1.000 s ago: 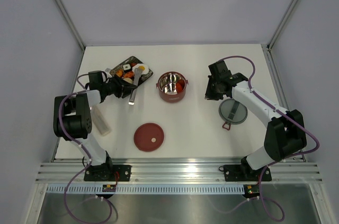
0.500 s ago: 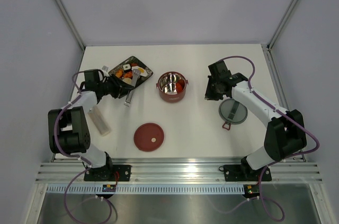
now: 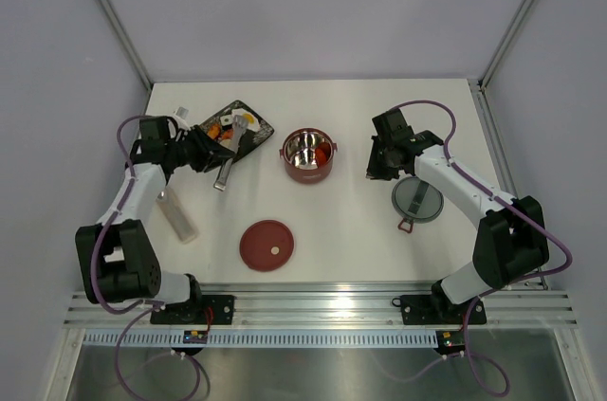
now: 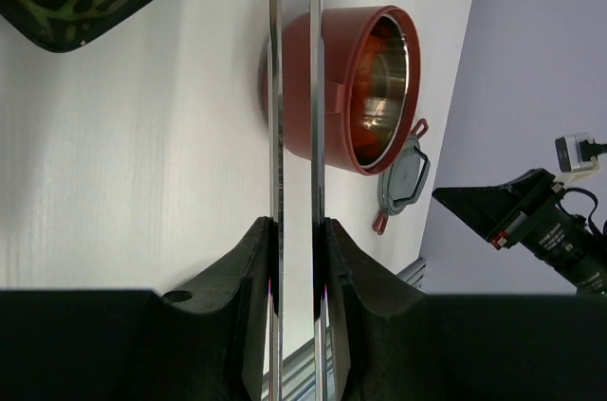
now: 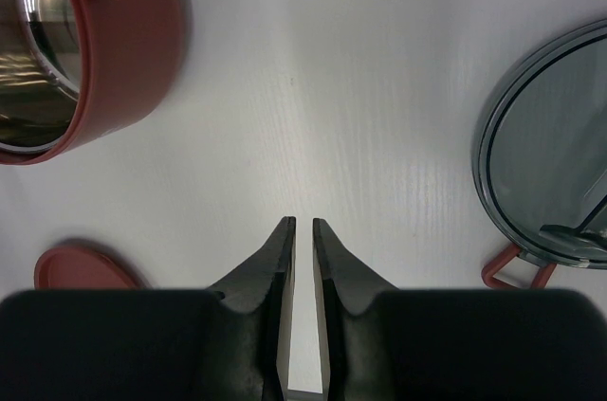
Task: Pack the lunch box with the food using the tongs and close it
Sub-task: Place the fake food in the packing box.
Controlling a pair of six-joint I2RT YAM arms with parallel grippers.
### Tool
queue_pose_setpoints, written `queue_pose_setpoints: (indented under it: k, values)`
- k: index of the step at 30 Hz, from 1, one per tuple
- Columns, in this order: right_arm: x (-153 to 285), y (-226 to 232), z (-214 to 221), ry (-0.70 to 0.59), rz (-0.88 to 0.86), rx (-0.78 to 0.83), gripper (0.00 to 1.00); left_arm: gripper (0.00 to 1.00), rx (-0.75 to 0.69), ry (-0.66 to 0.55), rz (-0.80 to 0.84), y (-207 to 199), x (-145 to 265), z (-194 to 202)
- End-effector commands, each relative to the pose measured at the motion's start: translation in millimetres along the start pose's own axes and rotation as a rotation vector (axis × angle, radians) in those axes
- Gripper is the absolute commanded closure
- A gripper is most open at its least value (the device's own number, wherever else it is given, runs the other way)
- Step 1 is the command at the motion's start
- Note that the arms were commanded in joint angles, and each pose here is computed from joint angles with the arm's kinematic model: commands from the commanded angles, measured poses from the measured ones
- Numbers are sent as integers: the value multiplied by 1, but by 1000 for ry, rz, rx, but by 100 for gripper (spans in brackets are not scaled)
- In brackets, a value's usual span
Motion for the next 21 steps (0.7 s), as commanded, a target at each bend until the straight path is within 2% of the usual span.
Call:
queue_pose_setpoints:
  k: [1, 10, 16, 21]
  values:
    - [14, 10, -7, -42, -45, -1, 81, 100, -182, -68, 28, -31, 27, -14]
    - [20, 12, -10, -56, -52, 1, 80, 100, -403, -60, 45, -77, 64, 1]
    - [21, 10, -9, -60, -45, 1, 80, 100, -446, 18, 165, -105, 60, 29]
    - [22, 6, -7, -60, -40, -4, 80, 100, -435, 101, 185, -106, 47, 51]
Point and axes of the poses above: each gripper's point midway between its finger pads, its own x axis back along the fingers, its own y axis along the line the jaws close on, z = x × y, the point moved 8 cm from there along x, back along the fingers, and after that the axes turned 11 degrees about -x, right-handed, at the moved point
